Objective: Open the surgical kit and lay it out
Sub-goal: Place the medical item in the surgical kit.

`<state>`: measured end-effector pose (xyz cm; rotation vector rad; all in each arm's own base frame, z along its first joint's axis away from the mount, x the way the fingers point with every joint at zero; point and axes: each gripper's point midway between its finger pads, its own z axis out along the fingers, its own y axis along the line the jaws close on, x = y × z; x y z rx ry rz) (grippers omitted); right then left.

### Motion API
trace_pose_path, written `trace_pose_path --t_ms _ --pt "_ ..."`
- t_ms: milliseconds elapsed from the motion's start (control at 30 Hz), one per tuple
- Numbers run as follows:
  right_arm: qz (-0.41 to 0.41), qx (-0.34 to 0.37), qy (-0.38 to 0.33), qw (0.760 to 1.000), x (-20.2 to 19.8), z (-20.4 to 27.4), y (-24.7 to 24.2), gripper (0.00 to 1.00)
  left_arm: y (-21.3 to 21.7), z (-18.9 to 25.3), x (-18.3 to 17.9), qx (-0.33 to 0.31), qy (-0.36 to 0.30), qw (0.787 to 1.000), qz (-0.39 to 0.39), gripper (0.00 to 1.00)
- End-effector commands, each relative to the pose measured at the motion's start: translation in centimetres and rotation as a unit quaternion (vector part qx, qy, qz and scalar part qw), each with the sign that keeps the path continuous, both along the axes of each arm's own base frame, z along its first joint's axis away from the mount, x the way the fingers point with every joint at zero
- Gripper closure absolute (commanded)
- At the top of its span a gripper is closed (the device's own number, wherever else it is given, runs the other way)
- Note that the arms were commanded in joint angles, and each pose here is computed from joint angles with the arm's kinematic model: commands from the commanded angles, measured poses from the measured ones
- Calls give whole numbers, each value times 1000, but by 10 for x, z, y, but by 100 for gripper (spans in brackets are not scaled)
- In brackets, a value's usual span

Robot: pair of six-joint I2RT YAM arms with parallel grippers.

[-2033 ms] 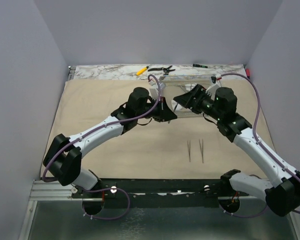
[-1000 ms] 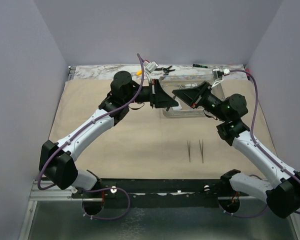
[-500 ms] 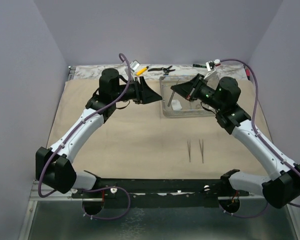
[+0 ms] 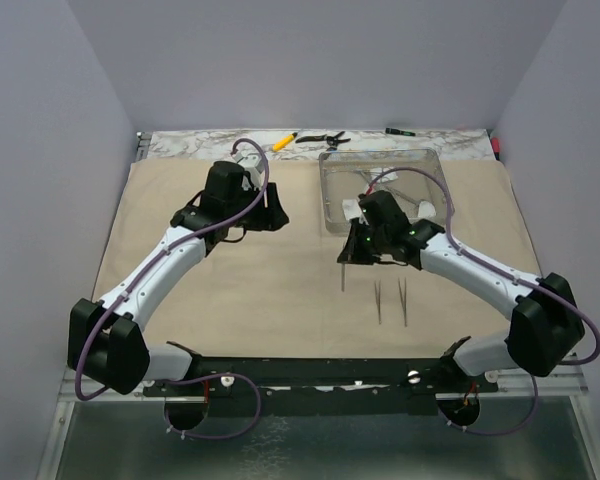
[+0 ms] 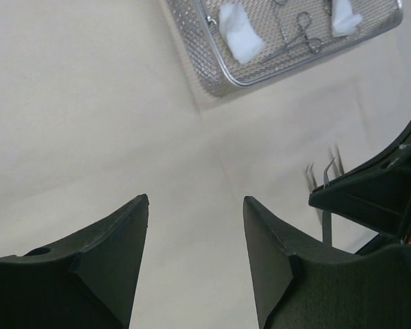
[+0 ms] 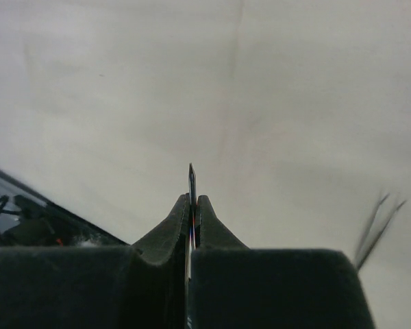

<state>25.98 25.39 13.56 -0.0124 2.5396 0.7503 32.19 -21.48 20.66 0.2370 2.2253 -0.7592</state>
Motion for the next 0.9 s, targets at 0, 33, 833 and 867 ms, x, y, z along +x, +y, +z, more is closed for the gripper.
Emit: trace_pose_path --t_ms 0,33,833,867 --pt "-38 -123 35 991 -10 -44 -28 99 21 -14 0 49 -5 998 30 41" --pt "-40 -140 42 988 -11 -51 -30 99 22 -16 0 51 -3 998 32 41" --pt "-64 -270 106 955 -40 -121 -50 99 31 -28 -6 70 -1 997 40 41" --pt "-66 -272 107 954 -41 -123 -51 99 32 -29 -6 71 0 997 40 41"
